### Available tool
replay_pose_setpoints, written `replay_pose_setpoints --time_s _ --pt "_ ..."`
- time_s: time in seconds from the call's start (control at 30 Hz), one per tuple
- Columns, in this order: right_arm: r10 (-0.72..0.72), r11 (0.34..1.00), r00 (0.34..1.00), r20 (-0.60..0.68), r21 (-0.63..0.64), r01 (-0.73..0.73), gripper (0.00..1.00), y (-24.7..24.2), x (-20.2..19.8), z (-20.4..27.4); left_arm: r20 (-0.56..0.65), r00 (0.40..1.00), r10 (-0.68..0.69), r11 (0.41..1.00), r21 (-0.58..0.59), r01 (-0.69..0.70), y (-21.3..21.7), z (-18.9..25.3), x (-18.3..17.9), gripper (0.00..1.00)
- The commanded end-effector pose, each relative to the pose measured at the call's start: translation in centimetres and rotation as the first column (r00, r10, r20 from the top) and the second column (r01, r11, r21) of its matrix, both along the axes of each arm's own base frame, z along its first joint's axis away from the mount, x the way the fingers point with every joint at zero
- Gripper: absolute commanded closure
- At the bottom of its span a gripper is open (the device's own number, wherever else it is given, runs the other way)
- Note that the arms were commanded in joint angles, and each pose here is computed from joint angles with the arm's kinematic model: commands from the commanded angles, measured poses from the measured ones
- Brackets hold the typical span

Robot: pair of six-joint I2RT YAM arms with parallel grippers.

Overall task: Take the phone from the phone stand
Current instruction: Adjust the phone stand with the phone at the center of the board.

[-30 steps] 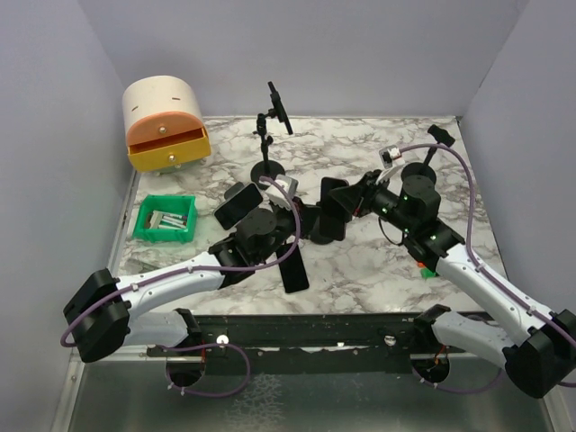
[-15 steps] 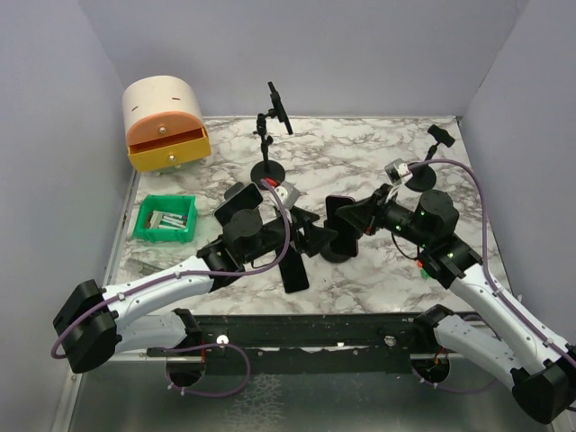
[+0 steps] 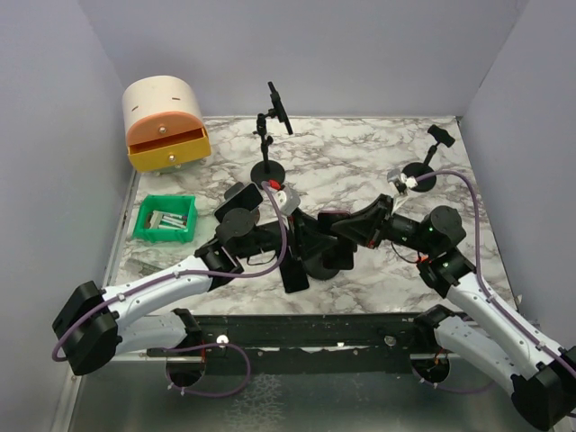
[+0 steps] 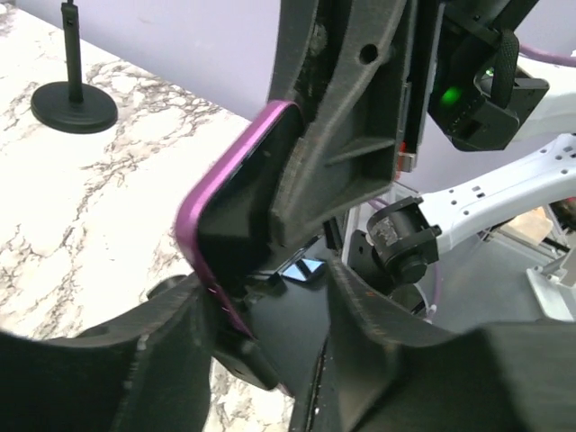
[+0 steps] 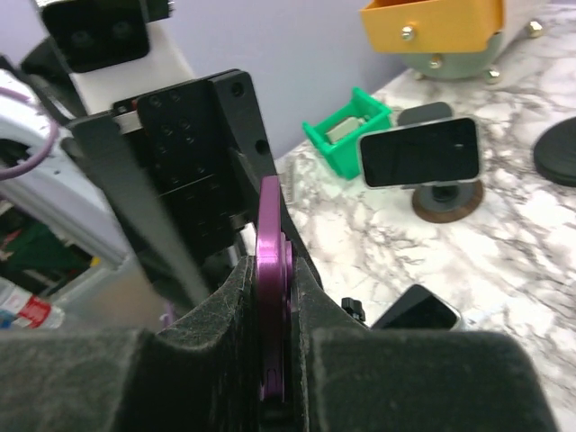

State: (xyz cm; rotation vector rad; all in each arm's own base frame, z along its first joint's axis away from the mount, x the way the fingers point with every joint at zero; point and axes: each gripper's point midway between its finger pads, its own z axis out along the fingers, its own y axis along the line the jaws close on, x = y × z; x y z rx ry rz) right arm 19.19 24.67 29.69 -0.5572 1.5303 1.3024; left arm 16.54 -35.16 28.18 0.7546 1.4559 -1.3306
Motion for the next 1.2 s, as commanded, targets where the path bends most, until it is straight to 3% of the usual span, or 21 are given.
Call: replay_pose_setpoints --time_s 0.0,0.27,0.47,0.83,0.9,1.03,1.17 --pt "0.094 0.979 0.982 0.167 0.163 -0.122 1.0 0.0 -2.5 4.9 0.049 0.99 -0.136 0.987 -0.079 0.139 -0.9 1.9 -2.4 0.59" --pt "0.087 0.959 0.983 0.163 0.253 -0.127 1.0 -0.8 -2.3 5.3 -0.018 0.985 -0.171 0.975 -0.15 0.166 -1.5 1.6 -2.7 0.87" --pt "0.096 0.95 0.984 0.153 0.281 -0.136 1.0 -1.5 -2.7 5.2 -0.06 0.976 -0.211 0.956 -0.221 0.193 -2.3 1.6 -2.6 0.92" --pt "-0.075 0.994 0.992 0.103 0.087 0.066 1.0 -2.9 -0.7 1.5 -0.081 0.979 -0.186 0.966 -0.195 0.168 -2.3 -0.4 -2.2 0.97" --pt "-0.1 0.993 0.99 0.099 0.072 0.093 1.0 -3.2 -0.4 1.0 -0.089 0.982 -0.166 0.972 -0.182 0.148 -2.2 -1.1 -2.0 0.91" --pt "-0.118 0.991 0.988 0.097 0.072 0.111 1.0 -3.3 -0.2 0.3 -0.107 0.984 -0.143 0.98 -0.154 0.126 -2.0 -2.5 -1.8 0.56" --pt "-0.127 0.99 0.988 0.089 0.07 0.121 1.0 -3.4 0.0 -0.4 -0.12 0.983 -0.142 0.982 -0.144 0.125 -2.0 -3.1 -1.8 0.52"
